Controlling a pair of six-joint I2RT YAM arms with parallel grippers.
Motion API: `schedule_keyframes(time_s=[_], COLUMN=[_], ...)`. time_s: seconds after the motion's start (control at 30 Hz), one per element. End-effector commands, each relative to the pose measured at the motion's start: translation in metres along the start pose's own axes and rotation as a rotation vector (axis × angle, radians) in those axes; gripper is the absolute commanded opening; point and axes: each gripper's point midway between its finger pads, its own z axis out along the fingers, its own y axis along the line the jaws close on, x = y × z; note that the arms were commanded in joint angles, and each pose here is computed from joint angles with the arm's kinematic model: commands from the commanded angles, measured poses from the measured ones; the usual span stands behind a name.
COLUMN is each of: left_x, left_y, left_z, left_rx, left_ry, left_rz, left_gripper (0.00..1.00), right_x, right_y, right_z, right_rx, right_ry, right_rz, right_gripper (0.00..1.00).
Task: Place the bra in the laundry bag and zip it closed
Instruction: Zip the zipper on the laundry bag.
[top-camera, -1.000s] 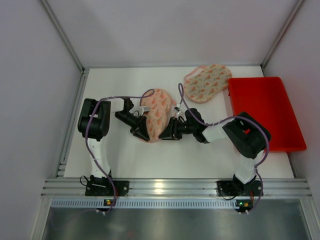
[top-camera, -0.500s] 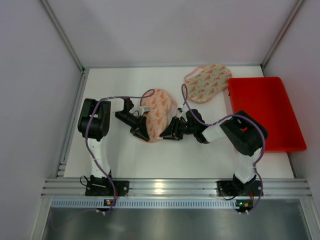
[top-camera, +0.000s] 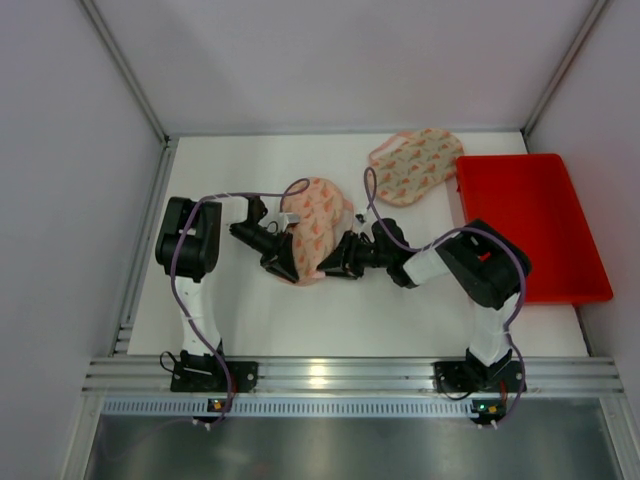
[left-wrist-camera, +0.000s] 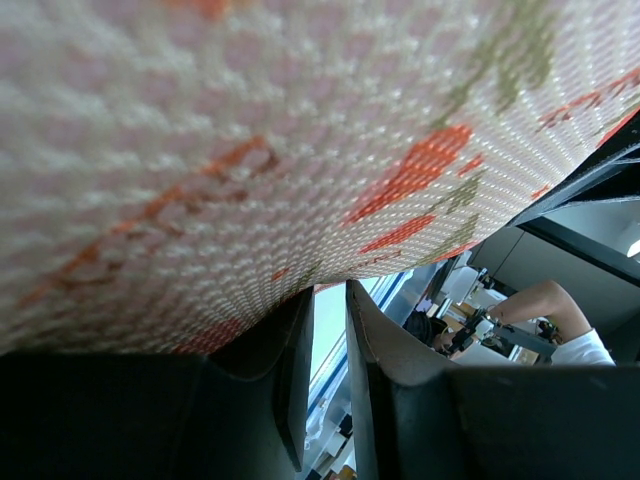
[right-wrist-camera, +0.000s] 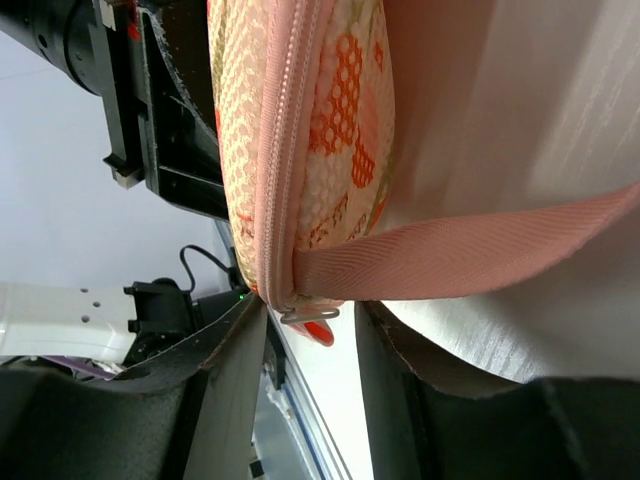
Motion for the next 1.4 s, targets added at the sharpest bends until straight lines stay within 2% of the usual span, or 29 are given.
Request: schedule_keyframes(time_s=[0.0, 0.23, 0.43, 0.57, 0.7, 0.8, 0.97, 1.13, 1.27, 1.37], left_x=[0.005, 0.006, 0.005, 0.001, -0.017, -0.024, -0.017, -0.024, -0.023, -0.010], left_y=[0.026, 0.027, 0.032, 0.027, -0.015, -0.046, -0.071, -0.054, -0.020, 0.021], left_z=[0.006, 0.006, 0.005, -0.004, -0.027, -0.039, -0.029, -0.005, 0.013, 0.022], left_rx=[-0.070, -0.076, -0.097, -0.109, -0.065, -0.014, 0.048, -0.006, -0.078, -0.221], left_ry=[0.025, 0.027, 0.026, -0.002, -0.106, -0.164, -0.150, -0.170, -0.140, -0.101], left_rz=[0.011, 0.012, 0.022, 0.065, 0.207, 0.260, 0.263, 0.175, 0.017, -0.067], left_gripper=[0.25, 0.25, 0.24, 0.27, 0.32, 0.35, 0.34, 0.31, 0.27, 0.23], right_x=[-0.021, -0.021, -0.025, -0.036, -0.033, -0.031, -0.026, -0.019, -0.015, -0.016], right_y=[0.028, 0.029, 0.028, 0.016, 0.018, 0.023, 0.028, 0.028, 0.025, 0.019], right_z=[0.004, 0.002, -0.005, -0.015, -0.014, -0.008, -0.002, 0.003, 0.004, 0.003], right_rx=[-0.096, -0.101, -0.104, -0.075, -0.084, -0.098, -0.107, -0.101, -0.089, -0.065], right_ry=[-0.061, -0.066, -0.074, -0.100, -0.098, -0.097, -0.095, -0.097, -0.098, -0.100], right_rz=[-0.044, -0.045, -0.063, -0.054, -0.046, -0.037, -0.007, 0.031, 0.051, 0.055], right_gripper=[0.40, 0.24, 0.00, 0.00, 0.00, 0.00, 0.00, 0.00, 0.00, 0.00])
